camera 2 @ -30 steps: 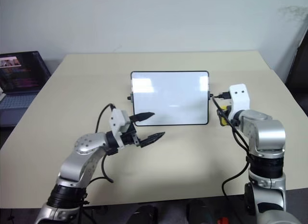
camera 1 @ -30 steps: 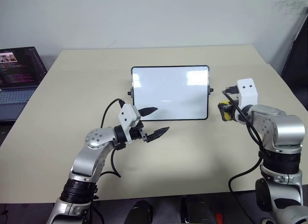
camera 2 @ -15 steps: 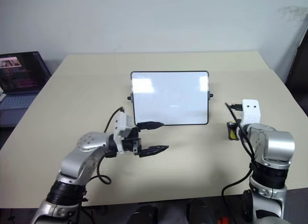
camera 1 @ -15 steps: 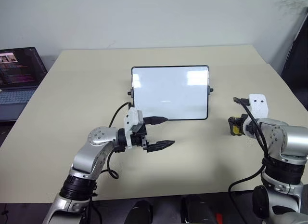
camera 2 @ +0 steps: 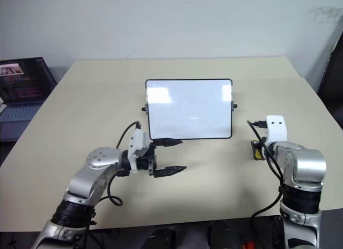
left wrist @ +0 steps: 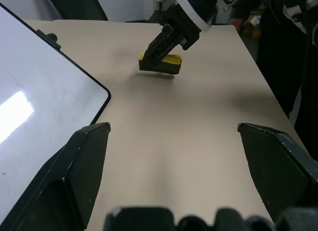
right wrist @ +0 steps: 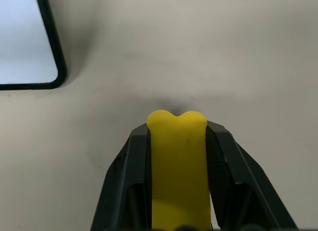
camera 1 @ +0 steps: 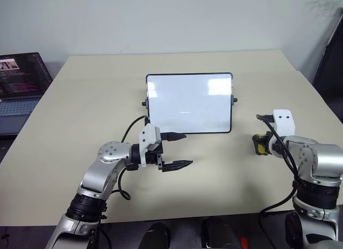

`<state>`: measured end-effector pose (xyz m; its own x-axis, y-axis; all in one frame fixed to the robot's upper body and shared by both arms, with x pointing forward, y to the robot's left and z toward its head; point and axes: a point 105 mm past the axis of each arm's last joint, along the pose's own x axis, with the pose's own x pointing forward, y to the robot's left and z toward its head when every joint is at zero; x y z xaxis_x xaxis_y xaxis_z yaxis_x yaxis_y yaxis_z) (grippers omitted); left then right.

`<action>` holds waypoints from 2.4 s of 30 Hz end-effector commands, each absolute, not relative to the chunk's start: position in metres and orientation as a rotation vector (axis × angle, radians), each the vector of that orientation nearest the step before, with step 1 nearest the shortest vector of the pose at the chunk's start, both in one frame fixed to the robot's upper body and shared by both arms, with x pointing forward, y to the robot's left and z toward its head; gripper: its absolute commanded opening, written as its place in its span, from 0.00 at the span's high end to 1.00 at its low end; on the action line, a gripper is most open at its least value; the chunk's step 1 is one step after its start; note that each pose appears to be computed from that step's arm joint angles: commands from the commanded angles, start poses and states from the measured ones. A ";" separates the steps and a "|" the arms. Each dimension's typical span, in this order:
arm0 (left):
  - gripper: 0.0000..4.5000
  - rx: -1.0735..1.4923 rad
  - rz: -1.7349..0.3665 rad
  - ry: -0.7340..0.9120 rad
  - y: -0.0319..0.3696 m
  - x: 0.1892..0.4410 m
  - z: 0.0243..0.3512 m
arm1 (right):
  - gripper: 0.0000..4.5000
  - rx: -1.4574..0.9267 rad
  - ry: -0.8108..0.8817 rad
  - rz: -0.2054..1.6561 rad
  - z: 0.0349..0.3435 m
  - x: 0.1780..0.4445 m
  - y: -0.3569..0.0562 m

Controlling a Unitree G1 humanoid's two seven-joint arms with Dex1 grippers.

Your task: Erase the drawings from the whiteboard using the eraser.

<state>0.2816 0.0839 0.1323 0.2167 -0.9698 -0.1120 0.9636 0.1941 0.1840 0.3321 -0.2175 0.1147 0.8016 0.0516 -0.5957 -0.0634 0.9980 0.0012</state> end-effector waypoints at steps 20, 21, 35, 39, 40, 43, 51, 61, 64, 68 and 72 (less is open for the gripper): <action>0.00 0.265 -1.339 -0.077 0.086 0.280 0.143 | 0.75 -0.237 0.606 0.312 0.122 0.346 -0.216; 0.00 0.266 -1.340 -0.077 0.086 0.280 0.144 | 0.75 -0.243 0.605 0.316 0.122 0.347 -0.217; 0.00 0.272 -1.336 -0.081 0.086 0.281 0.144 | 0.75 -0.257 0.589 0.339 0.125 0.352 -0.214; 0.00 0.277 -1.335 -0.081 0.086 0.281 0.144 | 0.56 -0.240 0.591 0.336 0.125 0.352 -0.214; 0.00 0.277 -1.336 -0.081 0.086 0.281 0.144 | 0.49 -0.241 0.592 0.336 0.124 0.352 -0.215; 0.00 0.278 -1.337 -0.081 0.086 0.281 0.144 | 0.26 -0.244 0.588 0.334 0.125 0.353 -0.215; 0.00 0.281 -1.339 -0.081 0.087 0.281 0.144 | 0.00 -0.251 0.576 0.323 0.128 0.354 -0.215; 0.00 0.256 -1.229 -0.100 0.107 0.287 0.162 | 0.00 -0.160 0.422 0.186 0.170 0.360 -0.227; 0.00 0.222 -1.111 -0.134 0.119 0.296 0.173 | 0.00 -0.142 0.359 0.111 0.180 0.358 -0.235; 0.00 0.184 -0.926 -0.130 0.134 0.309 0.174 | 0.00 -0.057 0.256 0.023 0.191 0.352 -0.242; 0.00 0.199 -0.684 -0.122 0.155 0.314 0.166 | 0.00 -0.047 0.138 -0.058 0.200 0.339 -0.253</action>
